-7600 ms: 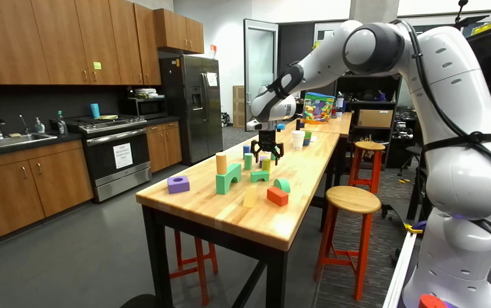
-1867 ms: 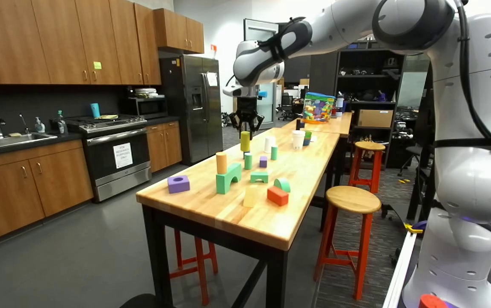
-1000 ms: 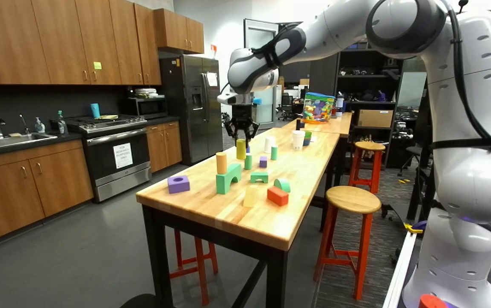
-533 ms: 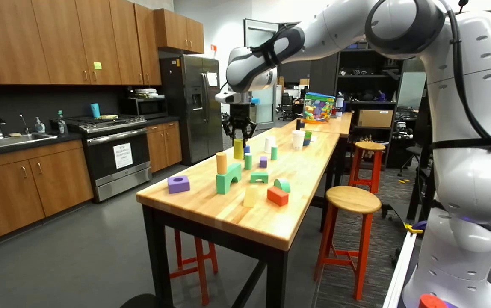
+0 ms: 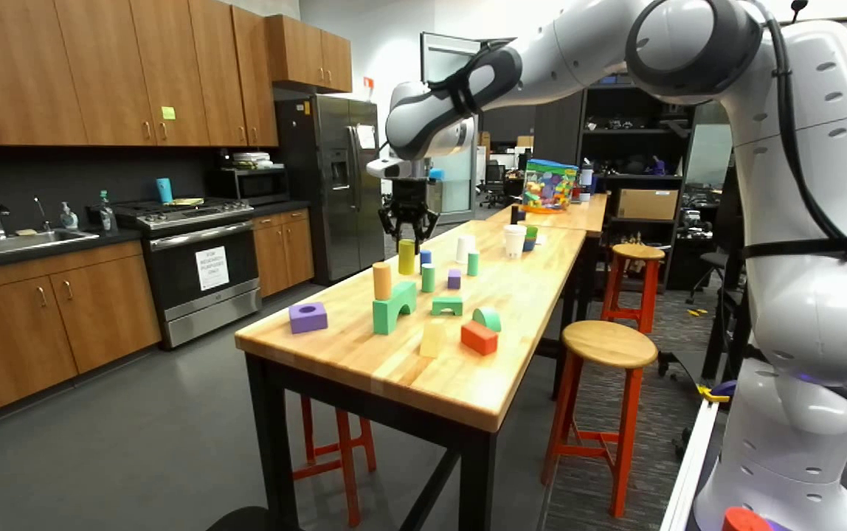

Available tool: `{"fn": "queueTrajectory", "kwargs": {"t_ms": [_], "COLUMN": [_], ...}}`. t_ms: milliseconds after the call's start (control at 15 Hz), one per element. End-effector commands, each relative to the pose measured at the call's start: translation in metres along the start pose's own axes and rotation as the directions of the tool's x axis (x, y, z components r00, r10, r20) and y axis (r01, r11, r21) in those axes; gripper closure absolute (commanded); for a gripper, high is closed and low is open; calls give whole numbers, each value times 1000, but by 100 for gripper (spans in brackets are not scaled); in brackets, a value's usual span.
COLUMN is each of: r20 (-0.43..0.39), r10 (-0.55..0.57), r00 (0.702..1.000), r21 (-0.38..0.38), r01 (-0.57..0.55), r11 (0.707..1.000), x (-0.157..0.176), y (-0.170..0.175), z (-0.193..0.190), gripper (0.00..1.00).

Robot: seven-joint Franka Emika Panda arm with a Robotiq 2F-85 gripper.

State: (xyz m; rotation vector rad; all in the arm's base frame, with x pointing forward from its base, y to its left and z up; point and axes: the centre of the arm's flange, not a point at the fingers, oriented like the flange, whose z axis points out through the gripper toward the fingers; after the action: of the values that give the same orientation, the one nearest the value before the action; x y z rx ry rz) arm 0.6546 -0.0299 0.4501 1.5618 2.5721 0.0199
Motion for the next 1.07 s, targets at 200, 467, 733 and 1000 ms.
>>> {"fn": "queueTrajectory", "kwargs": {"t_ms": [200, 467, 733, 1000], "r20": [-17, -21, -25, -31], "r10": [-15, -23, -30, -34], "r00": [1000, 1000, 999, 999], "r21": [-3, 5, 8, 12], "r01": [15, 23, 30, 34], "r11": [1000, 1000, 1000, 999], "x": [3, 8, 11, 14], "y": [10, 12, 14, 15], "z": [-1, 3, 5, 9], "gripper": [84, 84, 84, 84]}}
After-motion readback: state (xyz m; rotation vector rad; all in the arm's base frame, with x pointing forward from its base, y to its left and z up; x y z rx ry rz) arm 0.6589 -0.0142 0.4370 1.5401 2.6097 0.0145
